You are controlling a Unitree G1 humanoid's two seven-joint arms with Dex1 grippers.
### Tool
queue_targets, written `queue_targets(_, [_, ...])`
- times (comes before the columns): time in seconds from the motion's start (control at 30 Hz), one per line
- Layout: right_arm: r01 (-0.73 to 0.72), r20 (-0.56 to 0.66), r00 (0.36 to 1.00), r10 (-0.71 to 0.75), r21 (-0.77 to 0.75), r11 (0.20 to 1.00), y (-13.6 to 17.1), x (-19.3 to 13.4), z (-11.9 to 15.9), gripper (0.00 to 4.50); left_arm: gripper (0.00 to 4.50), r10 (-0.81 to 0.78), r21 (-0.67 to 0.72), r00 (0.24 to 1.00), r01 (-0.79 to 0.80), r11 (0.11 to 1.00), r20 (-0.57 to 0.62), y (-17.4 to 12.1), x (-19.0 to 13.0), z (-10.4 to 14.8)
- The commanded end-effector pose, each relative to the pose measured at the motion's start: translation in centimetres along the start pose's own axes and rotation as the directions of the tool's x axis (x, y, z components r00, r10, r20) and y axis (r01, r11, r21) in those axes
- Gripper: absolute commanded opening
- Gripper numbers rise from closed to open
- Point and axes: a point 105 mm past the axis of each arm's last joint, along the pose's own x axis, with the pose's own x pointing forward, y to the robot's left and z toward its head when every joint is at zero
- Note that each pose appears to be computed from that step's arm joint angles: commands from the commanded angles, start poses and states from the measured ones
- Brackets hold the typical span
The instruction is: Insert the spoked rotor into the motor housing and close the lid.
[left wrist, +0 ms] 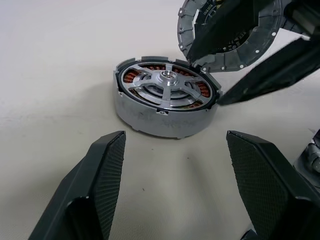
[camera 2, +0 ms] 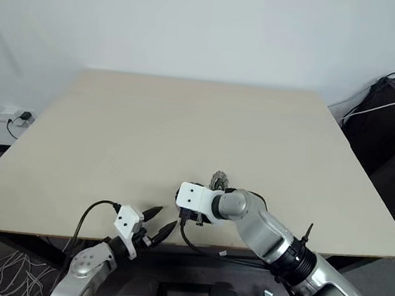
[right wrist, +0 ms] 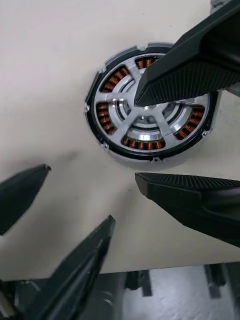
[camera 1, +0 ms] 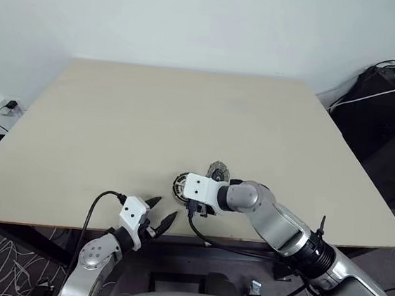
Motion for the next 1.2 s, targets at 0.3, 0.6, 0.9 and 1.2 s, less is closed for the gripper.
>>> queue_targets(0.3, [-0.006, -0.021, 1.0, 0.004, -0.102, 0.995, -0.1, 0.7, -0.2, 1.32, 3.4, -0.002, 0.008, 1.0, 0.002, 1.0, 0.027, 0.1, 0.0, 0.8])
queue_targets(0.6, [-0.03, -0.056, 0.998, 0.026, -0.083, 0.996, 0.2, 1.6, -1.2, 0.02, 3.4, 0.004, 0.005, 1.0, -0.005, 1.0, 0.031, 0.1, 0.0, 0.8])
queue_targets(0.9, [0.022, -0.07, 0.997, -0.022, 0.004, 1.0, -0.8, 1.4, -1.9, 0.02, 3.4, 0.003, 0.003, 1.0, -0.003, 1.0, 0.031, 0.0, 0.0, 0.8])
queue_targets(1.2, [0.051, -0.084, 0.996, -0.033, 0.215, 0.975, -0.9, 1.3, -2.0, 0.02, 3.4, -0.006, 0.0, 1.0, 0.006, 1.0, 0.029, -0.1, 0.1, 0.8])
